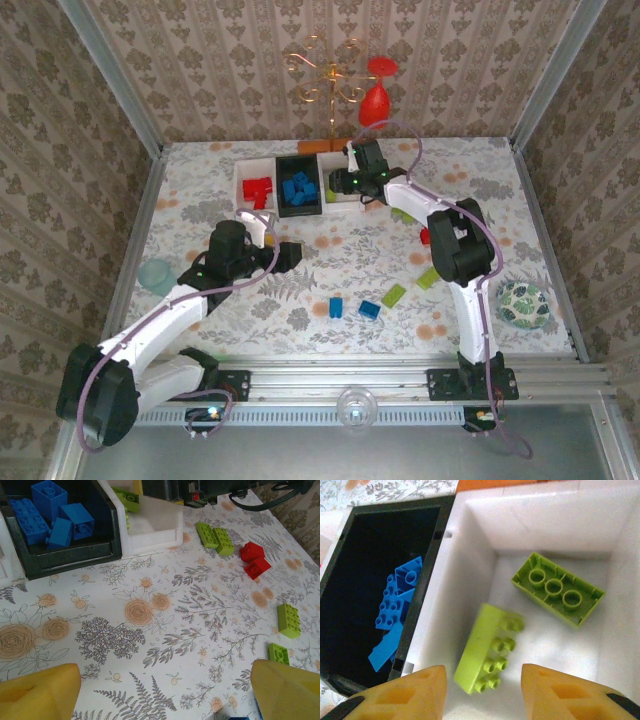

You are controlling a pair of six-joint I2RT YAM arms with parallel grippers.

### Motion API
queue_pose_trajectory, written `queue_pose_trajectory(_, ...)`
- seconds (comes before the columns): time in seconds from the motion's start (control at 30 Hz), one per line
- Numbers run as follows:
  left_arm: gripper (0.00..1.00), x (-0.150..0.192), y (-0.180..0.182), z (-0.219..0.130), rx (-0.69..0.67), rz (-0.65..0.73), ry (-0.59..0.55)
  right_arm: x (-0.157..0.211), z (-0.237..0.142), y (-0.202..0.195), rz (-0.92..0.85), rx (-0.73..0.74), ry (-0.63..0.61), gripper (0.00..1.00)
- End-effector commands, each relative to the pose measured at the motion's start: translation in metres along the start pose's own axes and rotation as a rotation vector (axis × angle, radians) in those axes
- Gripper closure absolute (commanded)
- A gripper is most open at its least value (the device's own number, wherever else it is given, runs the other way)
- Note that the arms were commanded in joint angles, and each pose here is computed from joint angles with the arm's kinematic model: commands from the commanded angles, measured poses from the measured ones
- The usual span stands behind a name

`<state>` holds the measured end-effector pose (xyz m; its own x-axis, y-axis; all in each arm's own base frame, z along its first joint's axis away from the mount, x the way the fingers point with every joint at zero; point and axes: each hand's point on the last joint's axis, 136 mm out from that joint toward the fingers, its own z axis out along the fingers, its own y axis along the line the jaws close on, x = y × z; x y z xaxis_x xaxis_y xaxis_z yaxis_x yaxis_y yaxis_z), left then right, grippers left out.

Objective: Sort the legos into containers by color
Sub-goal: Place the lego in the container.

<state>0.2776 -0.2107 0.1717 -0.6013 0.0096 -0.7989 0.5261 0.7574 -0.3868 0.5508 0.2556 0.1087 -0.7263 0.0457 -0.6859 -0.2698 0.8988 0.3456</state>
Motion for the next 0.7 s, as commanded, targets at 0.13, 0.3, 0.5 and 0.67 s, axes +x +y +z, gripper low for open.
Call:
queue_pose_trajectory(0.13, 0.11, -0.001, -0.004, -0.002, 0.026, 0.008, -0.003, -0.012, -0.085, 0.011, 0.006, -0.007, -0.119, 0.48)
queue_pose_trajectory(0.3, 0.11, -0.003, -0.021, 0.006, 0.094, 0.030, 0.010, 0.051, -0.135, -0.045, 0.054, 0.195, -0.088, 0.42)
queue_pose_trajectory(0.5, 0.11, -0.007, -0.037, 0.019, 0.120, 0.046, 0.107, 0.136, -0.170, -0.050, 0.046, 0.292, 0.073, 0.36)
queue_pose_trajectory(0.67, 0.13, 0.022, -0.043, 0.023, 0.108, 0.029, 0.233, 0.172, -0.198, -0.041, -0.046, 0.342, 0.156, 0.30)
